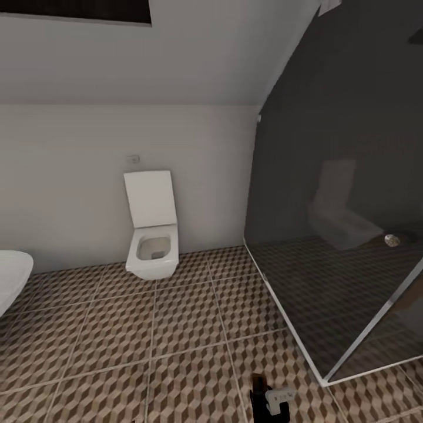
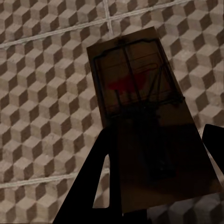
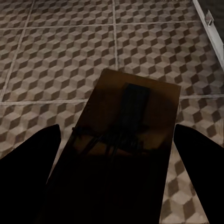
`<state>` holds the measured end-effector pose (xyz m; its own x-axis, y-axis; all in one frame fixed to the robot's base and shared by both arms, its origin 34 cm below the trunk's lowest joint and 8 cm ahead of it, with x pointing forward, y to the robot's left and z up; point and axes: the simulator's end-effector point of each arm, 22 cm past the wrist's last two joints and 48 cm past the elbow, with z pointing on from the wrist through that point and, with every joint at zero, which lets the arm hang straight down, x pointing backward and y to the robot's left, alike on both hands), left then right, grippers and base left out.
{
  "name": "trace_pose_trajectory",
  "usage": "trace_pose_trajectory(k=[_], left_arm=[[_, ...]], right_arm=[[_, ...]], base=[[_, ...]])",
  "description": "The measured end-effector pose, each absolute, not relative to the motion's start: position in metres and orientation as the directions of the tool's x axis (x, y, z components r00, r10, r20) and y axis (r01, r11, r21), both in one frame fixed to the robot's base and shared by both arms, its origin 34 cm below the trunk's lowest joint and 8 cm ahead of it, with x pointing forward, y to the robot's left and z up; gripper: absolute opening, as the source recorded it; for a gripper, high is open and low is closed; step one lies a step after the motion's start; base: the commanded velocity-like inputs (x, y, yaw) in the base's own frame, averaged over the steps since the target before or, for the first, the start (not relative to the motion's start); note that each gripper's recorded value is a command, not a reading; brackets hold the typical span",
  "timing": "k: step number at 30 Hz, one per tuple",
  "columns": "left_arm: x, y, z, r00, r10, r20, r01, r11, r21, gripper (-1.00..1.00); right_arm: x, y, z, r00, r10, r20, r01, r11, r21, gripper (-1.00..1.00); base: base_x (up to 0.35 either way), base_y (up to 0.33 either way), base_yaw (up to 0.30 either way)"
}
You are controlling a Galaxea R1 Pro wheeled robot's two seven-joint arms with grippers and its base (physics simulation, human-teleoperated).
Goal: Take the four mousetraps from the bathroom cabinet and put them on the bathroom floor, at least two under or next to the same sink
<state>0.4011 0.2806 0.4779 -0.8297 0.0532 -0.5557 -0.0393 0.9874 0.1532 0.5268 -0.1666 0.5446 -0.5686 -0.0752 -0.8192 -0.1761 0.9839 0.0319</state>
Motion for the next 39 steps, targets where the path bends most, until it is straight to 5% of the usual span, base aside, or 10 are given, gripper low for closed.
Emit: trace_pose_trajectory(k=[39], left_arm=[[0.394,0.270,0.475,-0.839,0.046,-0.542,-0.036,0.989,0.141,-1.00]], right_arm=[[0.527,-0.167,0.545,-0.569,-0.075,-0.819,-0.176,0.984,0.032,-1.00]], base=[[0.000,0.000,0.286]])
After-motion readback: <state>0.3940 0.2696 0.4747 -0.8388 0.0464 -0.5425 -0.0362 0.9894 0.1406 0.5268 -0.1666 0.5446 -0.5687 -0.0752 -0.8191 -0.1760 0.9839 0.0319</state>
